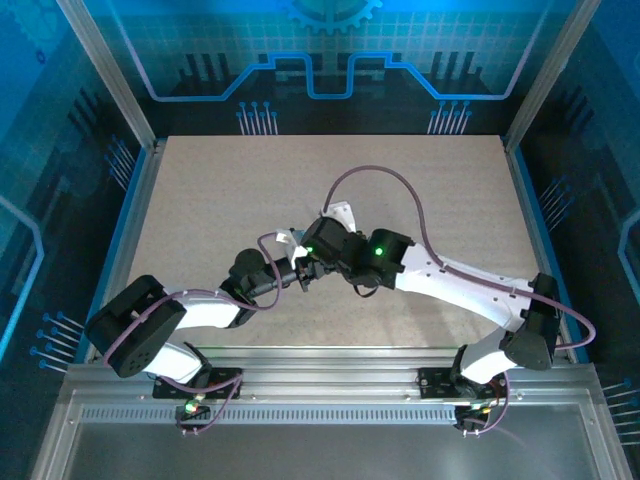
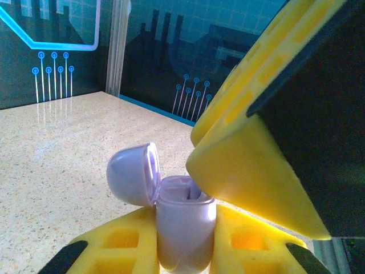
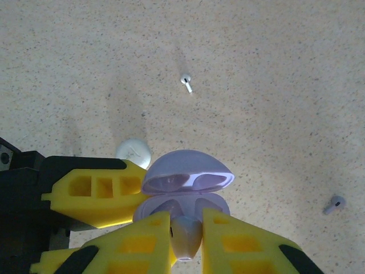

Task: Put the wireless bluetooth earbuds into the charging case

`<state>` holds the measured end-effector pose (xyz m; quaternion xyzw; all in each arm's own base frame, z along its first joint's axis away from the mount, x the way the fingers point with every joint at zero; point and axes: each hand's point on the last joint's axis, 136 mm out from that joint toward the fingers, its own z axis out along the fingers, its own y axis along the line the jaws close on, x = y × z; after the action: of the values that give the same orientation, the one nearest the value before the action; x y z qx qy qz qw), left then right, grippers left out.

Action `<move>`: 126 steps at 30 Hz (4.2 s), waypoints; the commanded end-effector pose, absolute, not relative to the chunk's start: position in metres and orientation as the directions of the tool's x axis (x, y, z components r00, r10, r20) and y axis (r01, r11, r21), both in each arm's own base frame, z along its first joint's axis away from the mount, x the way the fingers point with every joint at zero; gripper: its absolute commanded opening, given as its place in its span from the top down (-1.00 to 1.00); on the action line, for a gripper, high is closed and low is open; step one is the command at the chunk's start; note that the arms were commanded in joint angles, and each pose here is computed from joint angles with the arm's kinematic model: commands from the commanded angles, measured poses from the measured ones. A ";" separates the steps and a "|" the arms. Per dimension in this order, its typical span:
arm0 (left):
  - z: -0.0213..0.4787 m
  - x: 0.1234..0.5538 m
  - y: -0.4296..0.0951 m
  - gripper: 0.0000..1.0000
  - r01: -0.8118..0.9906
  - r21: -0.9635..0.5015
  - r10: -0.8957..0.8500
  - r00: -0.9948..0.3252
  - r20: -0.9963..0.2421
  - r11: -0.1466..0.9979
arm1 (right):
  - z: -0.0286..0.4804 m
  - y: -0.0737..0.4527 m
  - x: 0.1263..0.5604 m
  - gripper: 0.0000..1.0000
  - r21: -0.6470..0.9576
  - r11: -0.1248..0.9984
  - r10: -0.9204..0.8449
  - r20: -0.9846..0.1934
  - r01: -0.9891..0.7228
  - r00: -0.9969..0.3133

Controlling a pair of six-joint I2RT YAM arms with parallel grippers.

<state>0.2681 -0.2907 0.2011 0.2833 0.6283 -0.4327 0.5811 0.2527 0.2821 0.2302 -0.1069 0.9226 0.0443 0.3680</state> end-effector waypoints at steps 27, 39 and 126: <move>0.246 0.268 -0.284 0.59 0.867 -0.138 -0.239 -0.022 -0.971 0.479 | 0.222 0.289 0.242 0.36 0.211 0.941 -0.076 -0.626 -0.263 -0.776; 0.249 0.268 -0.287 0.60 0.875 -0.124 -0.230 -0.015 -0.973 0.467 | 0.243 0.298 0.244 0.24 0.290 0.901 -0.051 -0.668 -0.323 -0.742; 0.254 0.264 -0.288 0.60 0.884 -0.148 -0.256 -0.033 -0.966 0.443 | 0.270 0.271 0.249 0.29 0.410 0.837 0.034 -0.699 -0.361 -0.715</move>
<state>0.2681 -0.2868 0.2241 0.2740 0.6018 -0.4361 0.6104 0.2521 0.2723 0.2591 -0.0812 0.8973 0.2515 0.3536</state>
